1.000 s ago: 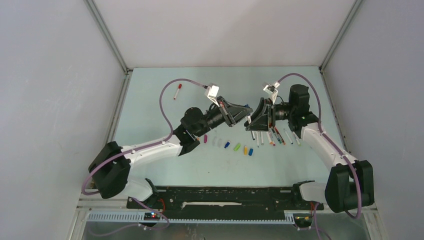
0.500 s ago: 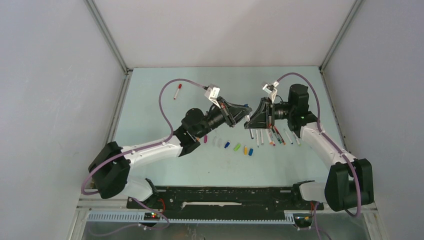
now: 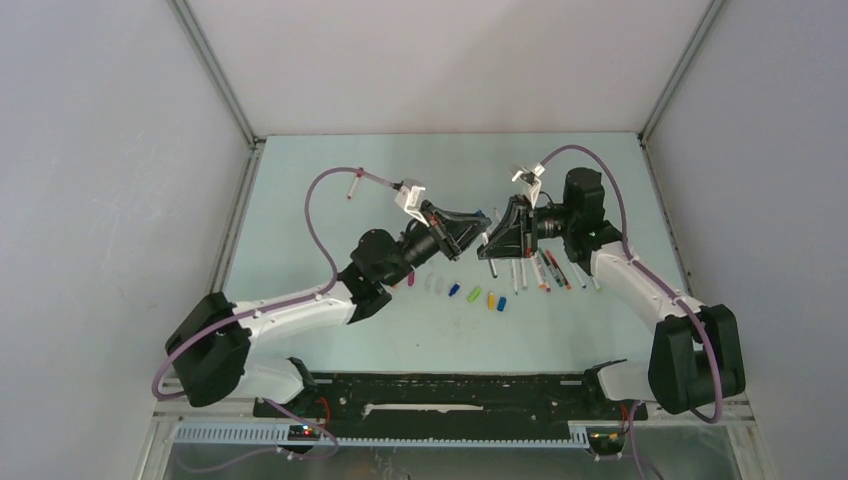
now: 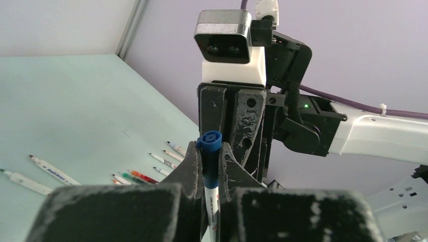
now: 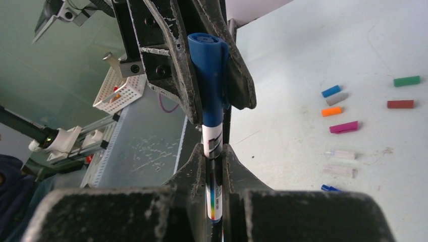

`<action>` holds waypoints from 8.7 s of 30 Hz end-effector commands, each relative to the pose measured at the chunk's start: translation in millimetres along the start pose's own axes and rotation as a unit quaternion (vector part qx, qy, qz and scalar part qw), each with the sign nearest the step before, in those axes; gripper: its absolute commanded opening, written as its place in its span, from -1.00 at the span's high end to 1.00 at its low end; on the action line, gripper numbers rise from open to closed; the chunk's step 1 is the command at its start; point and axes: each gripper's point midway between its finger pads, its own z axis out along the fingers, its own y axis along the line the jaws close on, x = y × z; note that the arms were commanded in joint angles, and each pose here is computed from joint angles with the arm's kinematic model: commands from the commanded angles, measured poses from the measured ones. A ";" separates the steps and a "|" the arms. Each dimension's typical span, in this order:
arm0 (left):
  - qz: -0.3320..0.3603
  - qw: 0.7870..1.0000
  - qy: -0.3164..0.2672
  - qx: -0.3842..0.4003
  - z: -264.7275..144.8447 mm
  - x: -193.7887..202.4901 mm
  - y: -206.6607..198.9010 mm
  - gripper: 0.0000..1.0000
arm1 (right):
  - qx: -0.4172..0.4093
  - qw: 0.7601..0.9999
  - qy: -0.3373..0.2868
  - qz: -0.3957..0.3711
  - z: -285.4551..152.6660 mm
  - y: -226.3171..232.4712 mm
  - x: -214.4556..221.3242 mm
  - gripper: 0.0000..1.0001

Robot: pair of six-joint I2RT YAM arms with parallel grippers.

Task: Open the pen caps
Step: Open the pen cap from the pen, then place the pen cap at the center of the board, then place the pen at the center of the board, then move the pen to the center of the board.

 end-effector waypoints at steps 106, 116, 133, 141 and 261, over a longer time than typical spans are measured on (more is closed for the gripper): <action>0.095 0.847 0.288 -0.436 -100.4 23.1 210.5 0.02 | 0.251 0.968 0.014 0.022 -67.2 -99.0 18.7 1.00; 0.073 0.890 0.115 -0.435 -158.9 -52.0 175.7 -0.84 | 0.434 0.897 -0.007 0.088 -108.0 -162.0 16.8 1.00; 0.234 0.811 0.194 -0.500 -231.6 -94.5 180.6 -0.99 | 0.526 0.825 0.051 0.198 -135.3 -265.1 10.4 0.91; 0.228 0.808 0.187 -0.509 -236.6 -98.9 185.4 -0.99 | 0.547 0.804 0.087 0.218 -138.3 -292.5 28.9 0.86; 0.006 0.745 0.381 -0.547 -131.8 -52.2 482.2 -0.48 | 0.258 0.966 0.021 -0.022 -142.9 -68.9 19.4 -0.14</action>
